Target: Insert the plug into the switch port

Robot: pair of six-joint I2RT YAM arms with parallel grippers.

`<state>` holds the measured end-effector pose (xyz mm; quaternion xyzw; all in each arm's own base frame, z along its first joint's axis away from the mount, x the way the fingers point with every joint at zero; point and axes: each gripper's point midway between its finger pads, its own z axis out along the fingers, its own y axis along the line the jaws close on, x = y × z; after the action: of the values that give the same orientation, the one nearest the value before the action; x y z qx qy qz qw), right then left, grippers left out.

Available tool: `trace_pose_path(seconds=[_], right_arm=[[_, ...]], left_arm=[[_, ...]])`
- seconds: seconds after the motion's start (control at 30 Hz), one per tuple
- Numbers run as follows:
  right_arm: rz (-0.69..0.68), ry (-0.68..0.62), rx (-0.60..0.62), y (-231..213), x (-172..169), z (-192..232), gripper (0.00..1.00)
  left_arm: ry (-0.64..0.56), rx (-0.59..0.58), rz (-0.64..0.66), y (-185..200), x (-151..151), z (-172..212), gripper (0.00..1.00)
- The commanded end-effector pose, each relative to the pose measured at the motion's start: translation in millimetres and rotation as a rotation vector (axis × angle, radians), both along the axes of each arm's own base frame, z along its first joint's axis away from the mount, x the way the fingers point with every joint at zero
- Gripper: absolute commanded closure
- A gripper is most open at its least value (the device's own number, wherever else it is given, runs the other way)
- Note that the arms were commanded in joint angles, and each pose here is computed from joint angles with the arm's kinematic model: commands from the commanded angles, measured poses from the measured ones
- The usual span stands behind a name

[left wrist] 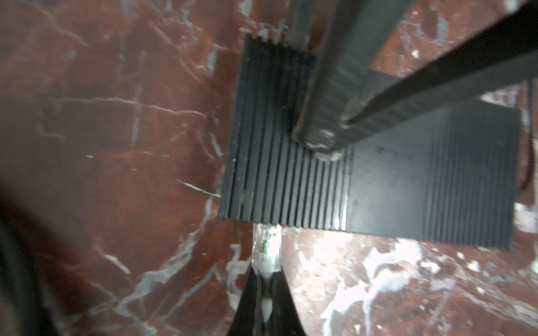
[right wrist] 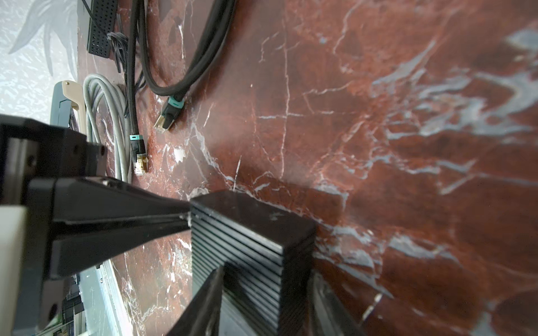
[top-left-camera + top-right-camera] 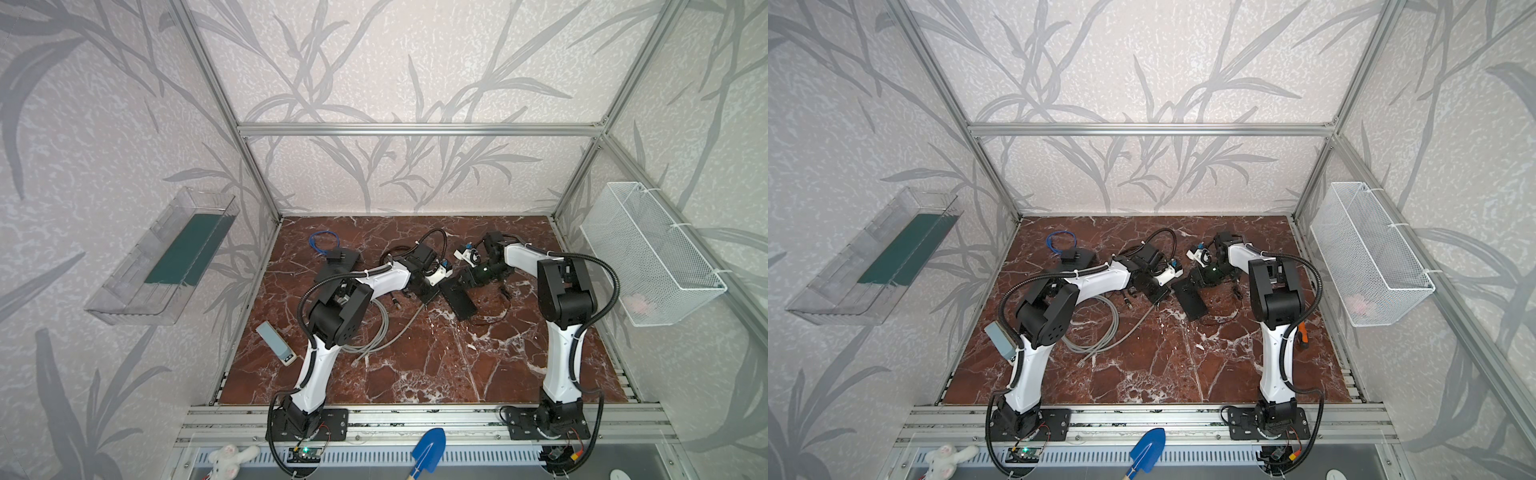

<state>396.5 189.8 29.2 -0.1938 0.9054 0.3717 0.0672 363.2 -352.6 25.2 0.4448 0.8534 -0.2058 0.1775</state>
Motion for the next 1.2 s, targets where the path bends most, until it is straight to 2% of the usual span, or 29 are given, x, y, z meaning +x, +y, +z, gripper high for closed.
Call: trace_pose_path(seconds=[0.0, 0.13, 0.33, 0.63, 1.17], right_arm=[[0.030, 0.127, -0.026, 10, -32, -16, 0.52], [0.020, 0.116, -0.024, 7, -30, -14, 0.51], [0.027, 0.138, -0.034, 5, -35, -19, 0.50], [0.007, 0.144, -0.056, 3, -31, -22, 0.50], [0.015, 0.153, -0.043, 5, -33, -22, 0.51]], left_arm=[[0.068, -0.158, -0.124, -29, -15, 23, 1.00], [0.086, -0.149, -0.106, -20, -10, 27, 1.00], [0.107, -0.103, -0.005, -12, 2, 13, 1.00], [0.123, -0.071, -0.014, -6, -10, 2, 1.00], [0.147, -0.006, 0.040, -2, -9, -21, 1.00]])
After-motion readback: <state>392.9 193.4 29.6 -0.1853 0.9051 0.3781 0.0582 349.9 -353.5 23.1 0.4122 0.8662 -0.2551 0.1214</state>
